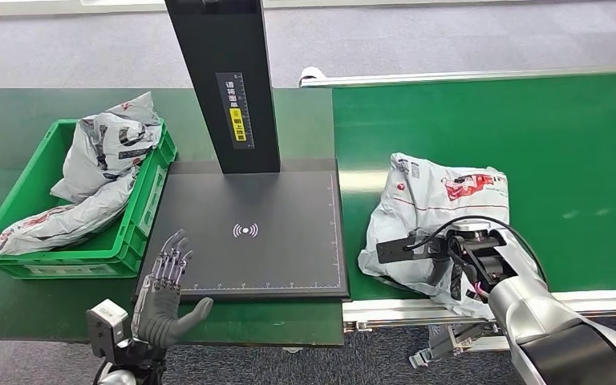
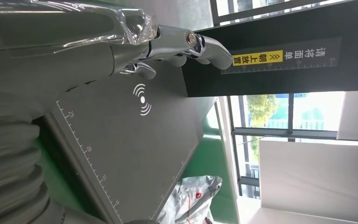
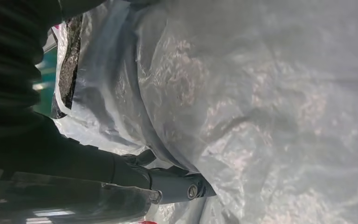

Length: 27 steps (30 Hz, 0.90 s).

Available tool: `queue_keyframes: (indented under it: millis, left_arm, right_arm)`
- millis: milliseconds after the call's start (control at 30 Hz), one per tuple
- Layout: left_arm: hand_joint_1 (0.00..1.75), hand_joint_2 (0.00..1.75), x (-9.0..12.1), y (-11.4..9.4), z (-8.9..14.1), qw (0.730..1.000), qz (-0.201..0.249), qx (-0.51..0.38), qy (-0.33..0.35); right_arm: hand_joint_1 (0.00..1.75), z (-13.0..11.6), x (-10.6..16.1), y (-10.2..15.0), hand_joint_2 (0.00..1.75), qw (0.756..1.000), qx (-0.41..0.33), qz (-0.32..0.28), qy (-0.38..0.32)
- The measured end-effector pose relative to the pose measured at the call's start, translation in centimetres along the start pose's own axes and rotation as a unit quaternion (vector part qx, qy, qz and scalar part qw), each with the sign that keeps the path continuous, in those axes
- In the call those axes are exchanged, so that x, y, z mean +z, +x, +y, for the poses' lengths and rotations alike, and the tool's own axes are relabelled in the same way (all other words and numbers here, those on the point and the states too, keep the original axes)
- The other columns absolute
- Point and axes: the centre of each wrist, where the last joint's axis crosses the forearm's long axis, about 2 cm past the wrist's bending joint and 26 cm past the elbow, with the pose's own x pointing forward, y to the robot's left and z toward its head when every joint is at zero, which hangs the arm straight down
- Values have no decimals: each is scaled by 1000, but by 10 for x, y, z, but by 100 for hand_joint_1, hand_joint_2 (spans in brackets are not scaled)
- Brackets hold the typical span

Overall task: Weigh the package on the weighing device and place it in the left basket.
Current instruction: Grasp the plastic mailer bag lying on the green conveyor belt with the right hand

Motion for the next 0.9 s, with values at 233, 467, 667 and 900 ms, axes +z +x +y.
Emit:
queue_keyframes:
  millis: [233, 467, 667, 900]
  left_arm:
    - [0, 175, -4, -5, 1, 1000, 6, 2, -1]
    - [0, 175, -4, -6, 1, 1000, 6, 3, 0]
    - [0, 175, -2, -5, 2, 1000, 6, 1, 3]
    - [0, 175, 7, 7, 6, 999, -19, -24, 29]
  right_arm:
    - [175, -1, 1, -1, 175, 1000, 9, -15, 19]
    - [175, -9, 4, -1, 175, 1000, -6, -24, -6]
    - [175, -14, 4, 1, 175, 993, -36, -41, -108]
    - [175, -27, 15, 15, 175, 905, -84, -96, -406]
